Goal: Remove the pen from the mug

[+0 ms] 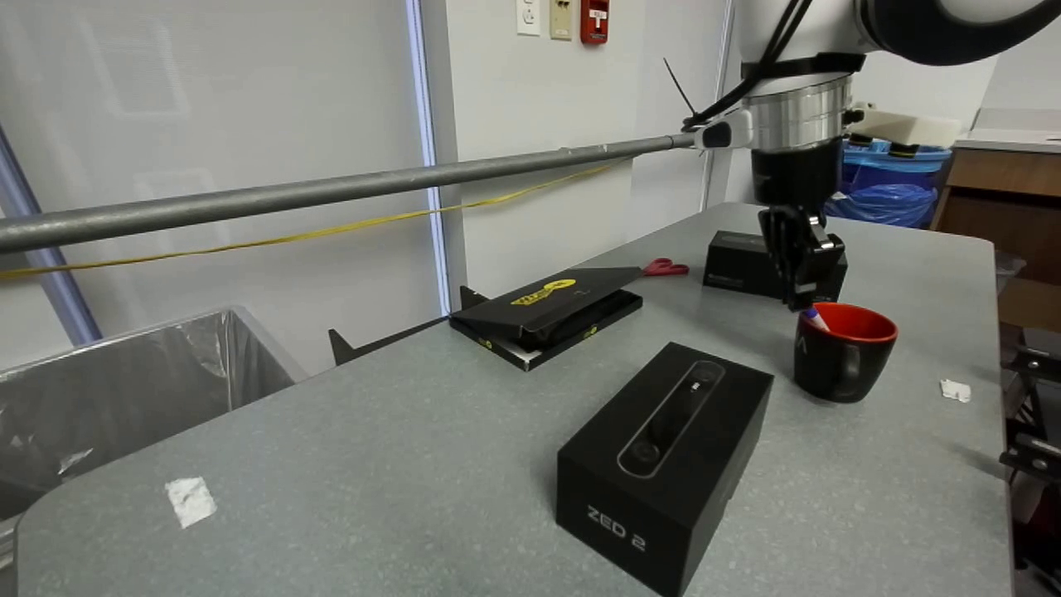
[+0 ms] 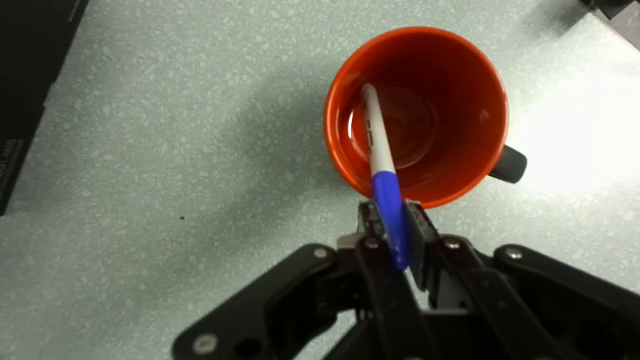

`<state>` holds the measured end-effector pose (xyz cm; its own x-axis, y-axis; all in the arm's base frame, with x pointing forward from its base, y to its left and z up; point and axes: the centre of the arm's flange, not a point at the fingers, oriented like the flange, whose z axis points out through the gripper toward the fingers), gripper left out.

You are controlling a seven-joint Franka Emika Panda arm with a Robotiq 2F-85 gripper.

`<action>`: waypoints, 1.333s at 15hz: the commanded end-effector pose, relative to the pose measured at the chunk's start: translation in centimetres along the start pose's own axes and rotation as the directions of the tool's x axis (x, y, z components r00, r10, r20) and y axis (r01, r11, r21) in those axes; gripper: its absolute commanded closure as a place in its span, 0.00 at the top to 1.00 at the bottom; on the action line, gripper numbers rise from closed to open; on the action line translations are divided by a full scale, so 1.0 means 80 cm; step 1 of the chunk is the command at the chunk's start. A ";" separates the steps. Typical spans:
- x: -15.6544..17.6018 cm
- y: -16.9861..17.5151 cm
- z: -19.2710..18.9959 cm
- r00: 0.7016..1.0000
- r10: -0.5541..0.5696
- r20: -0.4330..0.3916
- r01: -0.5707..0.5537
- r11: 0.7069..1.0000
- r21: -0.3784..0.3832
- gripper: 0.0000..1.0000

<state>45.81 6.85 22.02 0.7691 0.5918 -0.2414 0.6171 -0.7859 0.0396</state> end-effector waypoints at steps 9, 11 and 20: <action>-0.081 0.042 -0.188 0.937 0.175 -0.303 -0.200 0.978 -0.054 0.04; -0.081 0.081 -0.177 0.927 0.239 -0.289 -0.265 0.963 -0.053 0.04; -0.026 0.156 0.030 0.898 0.436 -0.055 -0.435 0.900 0.020 0.04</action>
<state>48.14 -4.54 24.91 0.9608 0.2499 -0.1202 0.2628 -0.9589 0.1069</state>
